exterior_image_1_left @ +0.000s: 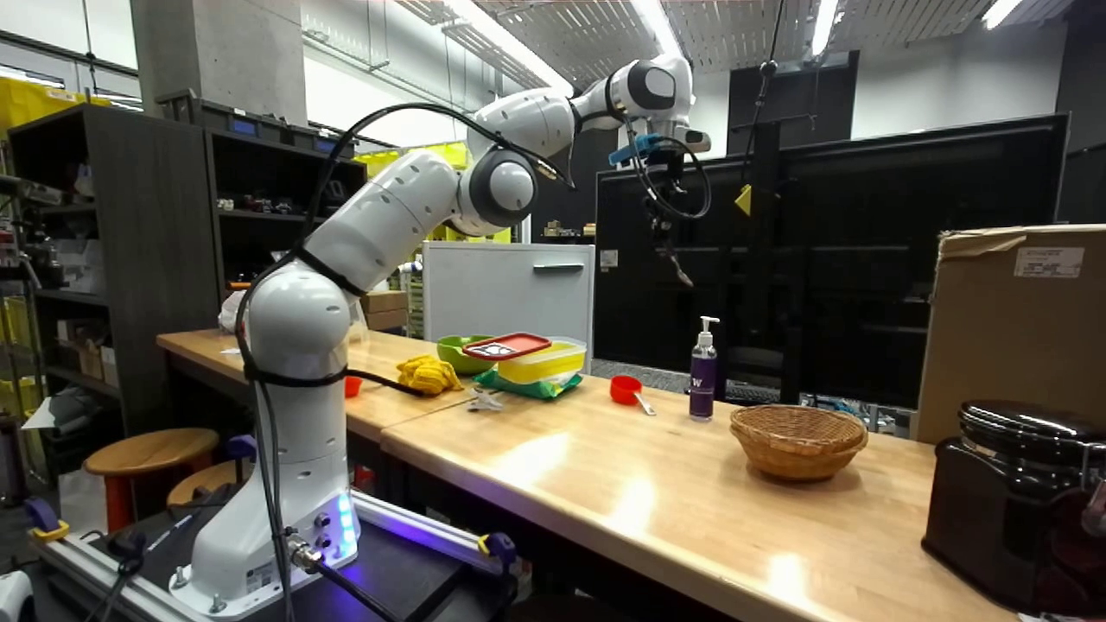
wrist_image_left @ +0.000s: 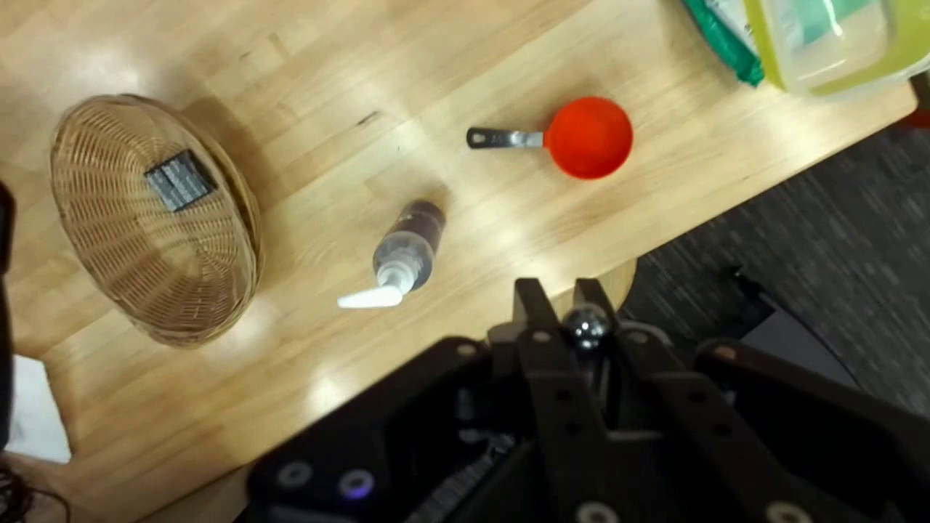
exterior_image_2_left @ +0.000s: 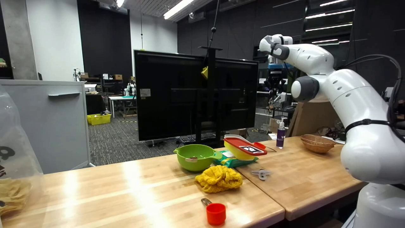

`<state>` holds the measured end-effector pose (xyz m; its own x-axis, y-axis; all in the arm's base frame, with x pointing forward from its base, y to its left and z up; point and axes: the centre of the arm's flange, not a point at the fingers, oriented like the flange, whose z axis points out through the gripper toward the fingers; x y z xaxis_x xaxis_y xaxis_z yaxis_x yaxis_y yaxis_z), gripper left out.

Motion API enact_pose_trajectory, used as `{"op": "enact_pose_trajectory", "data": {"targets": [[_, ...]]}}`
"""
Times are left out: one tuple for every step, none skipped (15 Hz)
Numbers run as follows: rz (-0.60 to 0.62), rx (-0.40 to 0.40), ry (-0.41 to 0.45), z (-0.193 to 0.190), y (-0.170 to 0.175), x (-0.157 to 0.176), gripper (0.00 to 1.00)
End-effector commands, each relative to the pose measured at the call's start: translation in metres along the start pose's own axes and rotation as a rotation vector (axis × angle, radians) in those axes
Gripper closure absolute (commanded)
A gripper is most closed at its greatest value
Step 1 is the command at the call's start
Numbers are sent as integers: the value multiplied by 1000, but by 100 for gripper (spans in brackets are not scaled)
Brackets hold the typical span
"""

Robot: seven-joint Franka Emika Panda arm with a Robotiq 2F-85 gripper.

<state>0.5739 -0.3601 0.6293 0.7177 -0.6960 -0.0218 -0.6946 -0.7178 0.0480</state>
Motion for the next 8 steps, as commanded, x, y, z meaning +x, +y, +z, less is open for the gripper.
{"op": "enact_pose_trajectory", "data": {"targets": [[20, -36, 104, 55, 16, -46, 97], [18, -37, 124, 57, 16, -40, 97], [10, -39, 142, 60, 15, -35, 97], [1, -41, 158, 62, 15, -31, 97], [-7, -48, 170, 65, 14, -27, 97], [-15, -50, 180, 68, 13, -22, 97], [-20, -53, 188, 70, 13, -19, 97], [-23, -55, 195, 73, 12, -16, 97]]}}
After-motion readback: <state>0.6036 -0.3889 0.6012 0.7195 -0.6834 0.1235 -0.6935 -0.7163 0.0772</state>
